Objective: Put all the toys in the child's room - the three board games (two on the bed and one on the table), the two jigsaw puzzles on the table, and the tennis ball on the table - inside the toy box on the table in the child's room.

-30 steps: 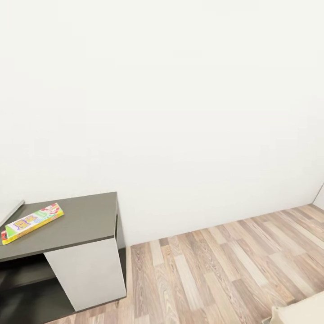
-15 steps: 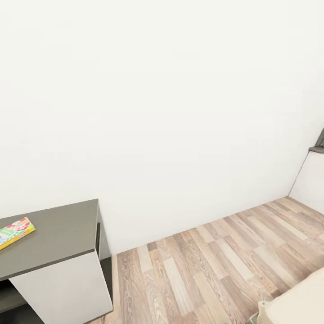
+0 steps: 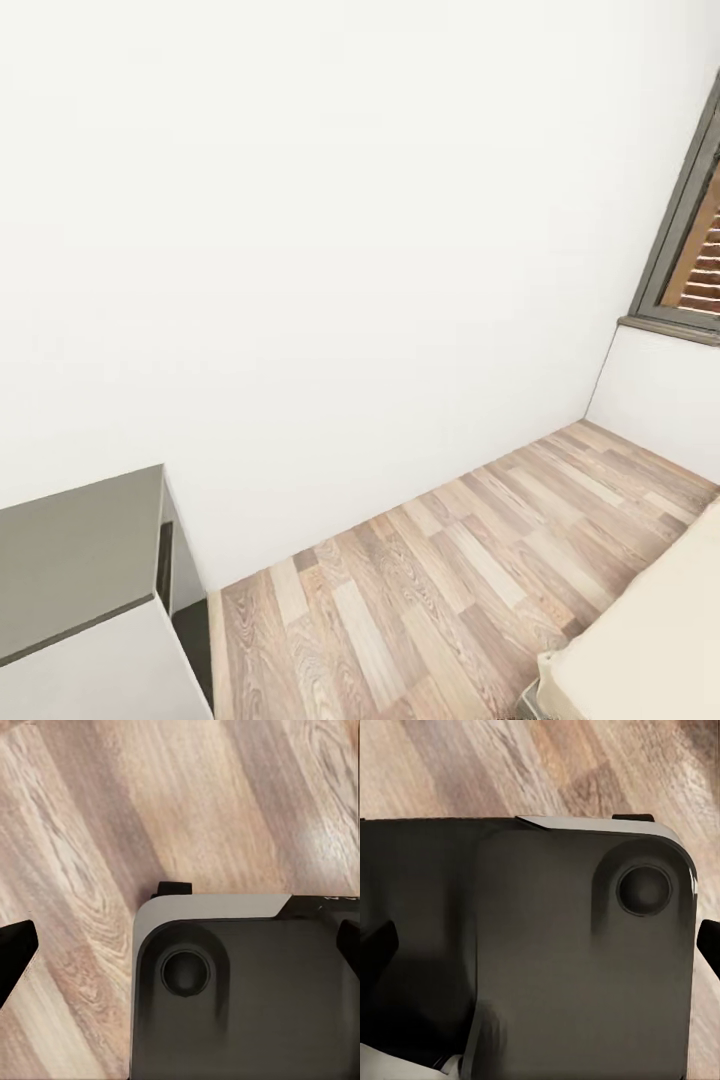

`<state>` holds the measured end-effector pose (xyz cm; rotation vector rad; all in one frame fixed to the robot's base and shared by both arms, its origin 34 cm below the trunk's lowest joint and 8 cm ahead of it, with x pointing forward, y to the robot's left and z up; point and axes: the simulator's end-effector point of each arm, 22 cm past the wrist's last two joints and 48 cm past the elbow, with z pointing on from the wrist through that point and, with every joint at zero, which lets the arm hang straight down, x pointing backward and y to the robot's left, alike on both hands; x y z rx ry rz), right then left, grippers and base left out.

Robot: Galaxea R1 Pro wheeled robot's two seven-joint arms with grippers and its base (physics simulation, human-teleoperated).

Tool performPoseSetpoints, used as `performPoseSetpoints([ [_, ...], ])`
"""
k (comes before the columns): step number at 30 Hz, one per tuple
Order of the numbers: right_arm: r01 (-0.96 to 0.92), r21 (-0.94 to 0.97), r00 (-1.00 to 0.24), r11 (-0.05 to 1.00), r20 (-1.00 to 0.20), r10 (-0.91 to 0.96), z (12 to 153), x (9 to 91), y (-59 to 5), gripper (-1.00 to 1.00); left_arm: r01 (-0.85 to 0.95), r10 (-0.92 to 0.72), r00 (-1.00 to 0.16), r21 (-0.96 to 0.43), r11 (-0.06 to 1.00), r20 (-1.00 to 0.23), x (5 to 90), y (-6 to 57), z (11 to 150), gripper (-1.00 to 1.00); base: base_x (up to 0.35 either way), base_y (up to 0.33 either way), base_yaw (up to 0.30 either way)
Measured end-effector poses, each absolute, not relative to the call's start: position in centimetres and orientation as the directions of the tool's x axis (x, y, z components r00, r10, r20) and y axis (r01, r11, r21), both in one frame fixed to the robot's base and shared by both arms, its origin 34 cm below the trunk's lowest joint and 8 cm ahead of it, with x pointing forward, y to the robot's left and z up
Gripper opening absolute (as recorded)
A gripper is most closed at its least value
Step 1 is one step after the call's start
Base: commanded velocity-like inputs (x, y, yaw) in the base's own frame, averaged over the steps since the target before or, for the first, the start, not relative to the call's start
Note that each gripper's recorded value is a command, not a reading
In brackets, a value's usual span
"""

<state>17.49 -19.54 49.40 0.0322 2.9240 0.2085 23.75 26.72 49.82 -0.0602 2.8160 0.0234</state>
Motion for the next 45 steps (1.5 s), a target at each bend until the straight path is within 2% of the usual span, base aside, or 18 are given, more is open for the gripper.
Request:
performPoseSetpoints([
  [17,0.007,0.143,-0.978,0.99,-0.207,0.037,49.4,17.49,-19.54,1.0,-0.044,-0.038,-0.947,0.009,0.999,-0.319,23.75,26.71,49.82,1.0,0.115,0.021,-0.277],
  [28,0.005,0.144,-0.977,0.99,-0.209,0.035,49.42,17.54,-19.46,1.0,-0.043,-0.038,-0.947,0.01,0.999,-0.32,23.76,26.78,49.82,1.0,0.139,0.16,-0.277],
  [45,0.006,0.144,-0.977,0.989,-0.209,0.036,49.42,17.57,-19.38,1.0,-0.044,-0.038,-0.946,0.009,0.999,-0.321,23.78,26.71,49.82,1.0,0.019,0.029,-0.277],
])
